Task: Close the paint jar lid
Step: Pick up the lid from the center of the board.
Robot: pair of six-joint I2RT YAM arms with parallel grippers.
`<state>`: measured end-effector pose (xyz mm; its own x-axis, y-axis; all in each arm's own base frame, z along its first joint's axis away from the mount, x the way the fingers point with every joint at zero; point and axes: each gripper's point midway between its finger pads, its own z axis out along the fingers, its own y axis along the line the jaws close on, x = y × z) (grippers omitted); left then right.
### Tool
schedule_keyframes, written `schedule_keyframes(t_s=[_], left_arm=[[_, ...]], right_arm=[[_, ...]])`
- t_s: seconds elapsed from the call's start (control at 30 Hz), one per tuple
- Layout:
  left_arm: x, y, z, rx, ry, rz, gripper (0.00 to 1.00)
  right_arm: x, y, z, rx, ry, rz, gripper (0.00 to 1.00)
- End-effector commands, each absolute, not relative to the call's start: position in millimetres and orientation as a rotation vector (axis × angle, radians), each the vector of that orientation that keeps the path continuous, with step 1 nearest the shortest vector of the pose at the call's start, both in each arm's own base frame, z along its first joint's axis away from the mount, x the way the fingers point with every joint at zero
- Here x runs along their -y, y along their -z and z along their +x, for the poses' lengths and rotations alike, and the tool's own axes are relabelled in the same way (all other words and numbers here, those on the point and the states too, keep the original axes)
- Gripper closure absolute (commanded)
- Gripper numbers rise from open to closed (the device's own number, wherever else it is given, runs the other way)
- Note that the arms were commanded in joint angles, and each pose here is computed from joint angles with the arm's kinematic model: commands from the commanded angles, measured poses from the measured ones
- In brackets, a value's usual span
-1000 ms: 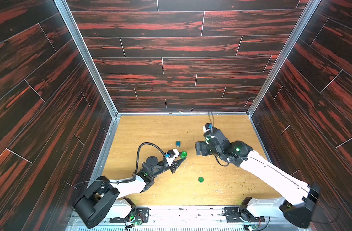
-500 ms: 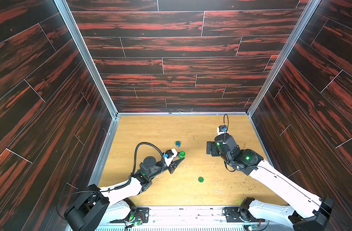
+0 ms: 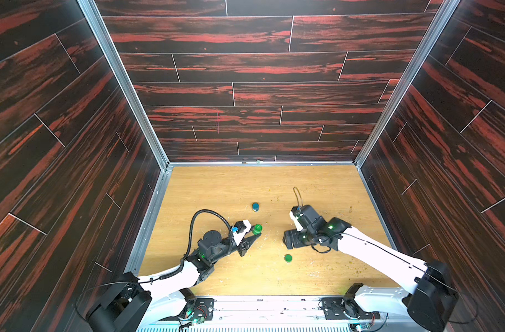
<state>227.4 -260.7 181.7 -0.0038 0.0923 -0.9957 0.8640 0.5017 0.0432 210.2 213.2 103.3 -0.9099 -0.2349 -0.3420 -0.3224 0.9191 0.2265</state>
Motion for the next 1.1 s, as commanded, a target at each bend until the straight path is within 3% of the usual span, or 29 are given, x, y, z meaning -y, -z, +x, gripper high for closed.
schedule_keyframes(t_s=[0.0, 0.3, 0.77, 1.07], left_arm=[[258.4, -180.7, 222.1, -1.462, 0.760, 0.883, 0.75], [258.9, -176.1, 221.8, -1.469, 0.763, 0.888, 0.75], [260.3, -173.0, 221.8, -1.474, 0.769, 0.893, 0.75], [261.3, -172.2, 222.2, -1.479, 0.778, 0.890, 0.74]], right_arm=[[-219.7, -86.5, 200.6, -2.855, -0.443, -0.400, 0.16], [-214.2, -49.3, 188.3, -2.966, -0.149, -0.511, 0.27], [-217.3, -30.6, 168.0, -3.046, -0.042, -0.574, 0.43], [-218.7, -21.5, 171.8, -3.049, 0.003, -0.563, 0.46]])
